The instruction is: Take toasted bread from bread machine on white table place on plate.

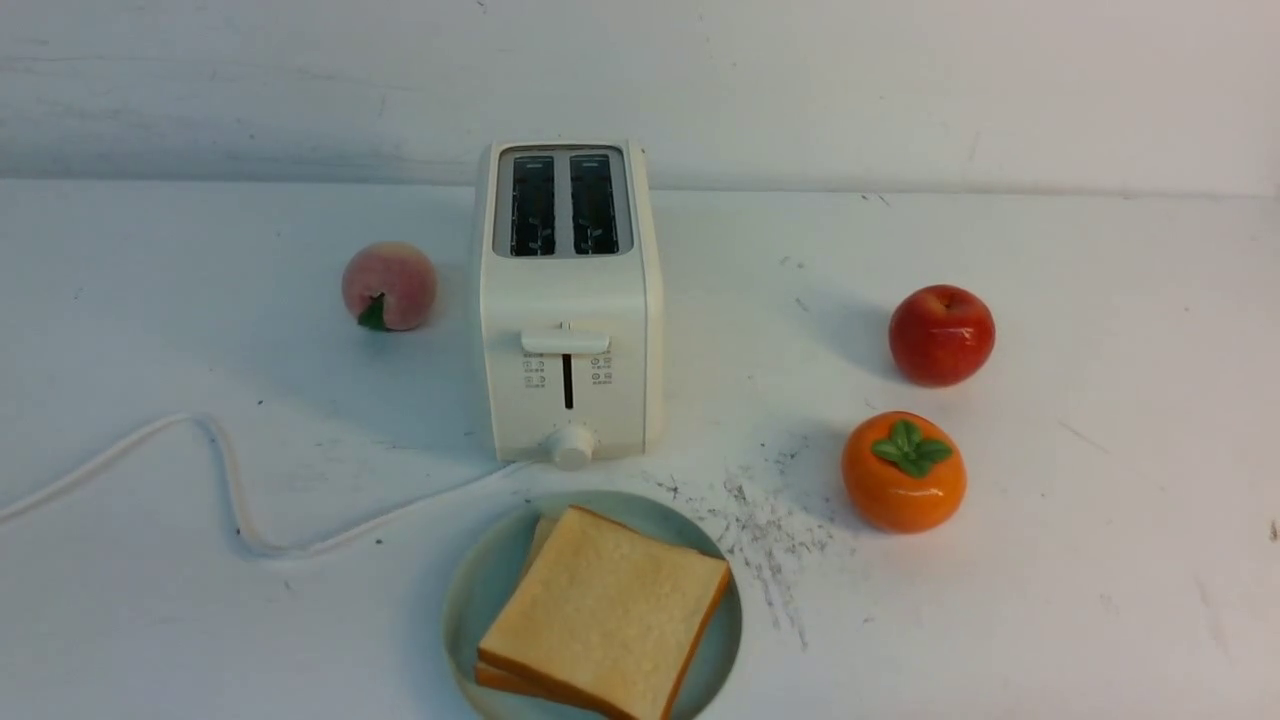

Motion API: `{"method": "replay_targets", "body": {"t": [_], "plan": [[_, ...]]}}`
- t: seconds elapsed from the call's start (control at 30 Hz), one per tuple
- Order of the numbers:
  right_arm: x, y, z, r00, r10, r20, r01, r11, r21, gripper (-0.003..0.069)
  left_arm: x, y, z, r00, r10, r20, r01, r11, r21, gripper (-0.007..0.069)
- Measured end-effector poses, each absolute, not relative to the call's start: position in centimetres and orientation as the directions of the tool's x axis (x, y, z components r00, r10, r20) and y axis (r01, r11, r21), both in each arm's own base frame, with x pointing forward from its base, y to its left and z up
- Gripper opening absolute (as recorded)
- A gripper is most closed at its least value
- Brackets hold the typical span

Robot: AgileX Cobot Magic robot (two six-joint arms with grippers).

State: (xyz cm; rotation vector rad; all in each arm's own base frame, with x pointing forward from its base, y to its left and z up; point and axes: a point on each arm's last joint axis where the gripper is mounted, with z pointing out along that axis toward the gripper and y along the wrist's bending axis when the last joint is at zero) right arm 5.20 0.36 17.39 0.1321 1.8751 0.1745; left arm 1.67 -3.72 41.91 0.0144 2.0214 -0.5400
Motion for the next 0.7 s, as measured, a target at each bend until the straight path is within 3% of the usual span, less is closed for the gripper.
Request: {"method": "replay_targets", "body": {"t": [0.17,0.33,0.7], "plan": [[5.2,0.4,17.4,-0.309,0.194,-0.931,0.007,0.979,0.202,0.0104,0.2,-3.6,36.7,-0.409,-0.284,-0.867,0.229,0.888,-0.399,-0.0014],[5.2,0.4,17.4,-0.311,0.177,-0.934,0.002,0.983,0.186,0.0110,2.8,-2.9,31.7,-0.360,-0.369,-0.857,0.156,0.882,-0.445,-0.0014],[5.2,0.4,17.4,-0.310,0.135,-0.941,-0.011,0.989,0.146,0.0125,5.7,-1.6,28.3,-0.200,-0.473,-0.858,0.071,0.867,-0.494,-0.0014]]}}
